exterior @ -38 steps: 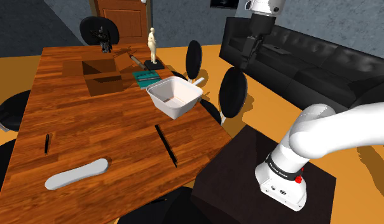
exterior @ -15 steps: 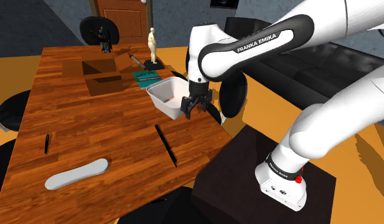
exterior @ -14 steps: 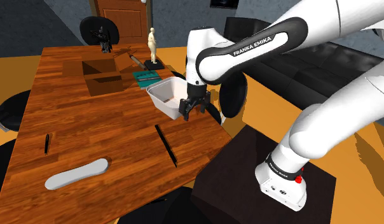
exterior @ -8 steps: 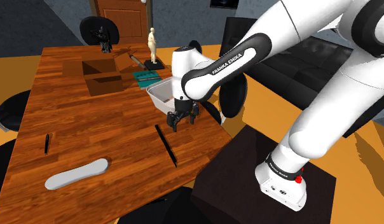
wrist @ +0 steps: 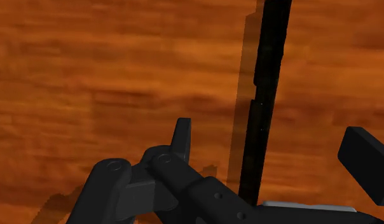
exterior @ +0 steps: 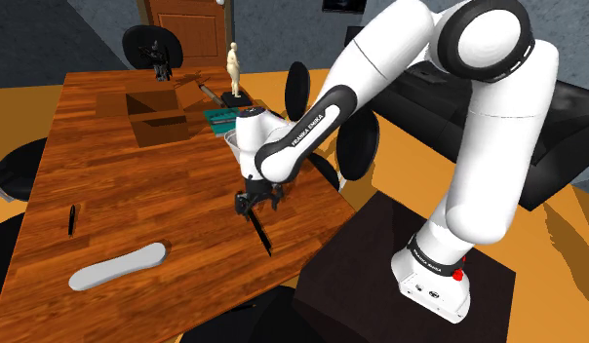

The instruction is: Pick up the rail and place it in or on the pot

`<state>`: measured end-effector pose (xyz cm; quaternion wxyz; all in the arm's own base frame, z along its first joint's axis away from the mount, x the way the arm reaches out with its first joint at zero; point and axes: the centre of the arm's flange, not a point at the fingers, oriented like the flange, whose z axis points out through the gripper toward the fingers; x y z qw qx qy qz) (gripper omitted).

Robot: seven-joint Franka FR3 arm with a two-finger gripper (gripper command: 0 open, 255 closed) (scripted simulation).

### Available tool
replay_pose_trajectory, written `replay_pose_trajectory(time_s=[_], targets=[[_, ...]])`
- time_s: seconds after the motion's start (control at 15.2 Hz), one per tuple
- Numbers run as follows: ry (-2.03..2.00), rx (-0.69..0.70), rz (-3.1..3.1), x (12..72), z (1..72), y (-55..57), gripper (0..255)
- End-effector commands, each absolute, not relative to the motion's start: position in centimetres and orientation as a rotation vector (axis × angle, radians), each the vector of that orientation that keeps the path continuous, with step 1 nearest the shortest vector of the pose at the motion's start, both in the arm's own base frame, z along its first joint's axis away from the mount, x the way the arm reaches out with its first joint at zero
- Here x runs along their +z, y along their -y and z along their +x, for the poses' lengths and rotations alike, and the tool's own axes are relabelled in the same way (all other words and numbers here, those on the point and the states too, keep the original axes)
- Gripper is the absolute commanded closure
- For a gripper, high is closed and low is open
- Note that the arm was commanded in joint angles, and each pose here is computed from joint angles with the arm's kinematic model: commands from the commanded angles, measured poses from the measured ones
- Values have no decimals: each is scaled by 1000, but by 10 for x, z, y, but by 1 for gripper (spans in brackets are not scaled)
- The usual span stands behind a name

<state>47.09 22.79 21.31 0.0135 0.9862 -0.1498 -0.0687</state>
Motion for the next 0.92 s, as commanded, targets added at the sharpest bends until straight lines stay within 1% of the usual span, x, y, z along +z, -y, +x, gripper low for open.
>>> replay_pose_trajectory(time_s=[0.0, 0.53, 0.86], targets=[[505, -222, 3059, 191, 481, -236, 0], [507, -223, 3058, 150, 476, -236, 0], [507, -223, 3058, 150, 476, -236, 0]])
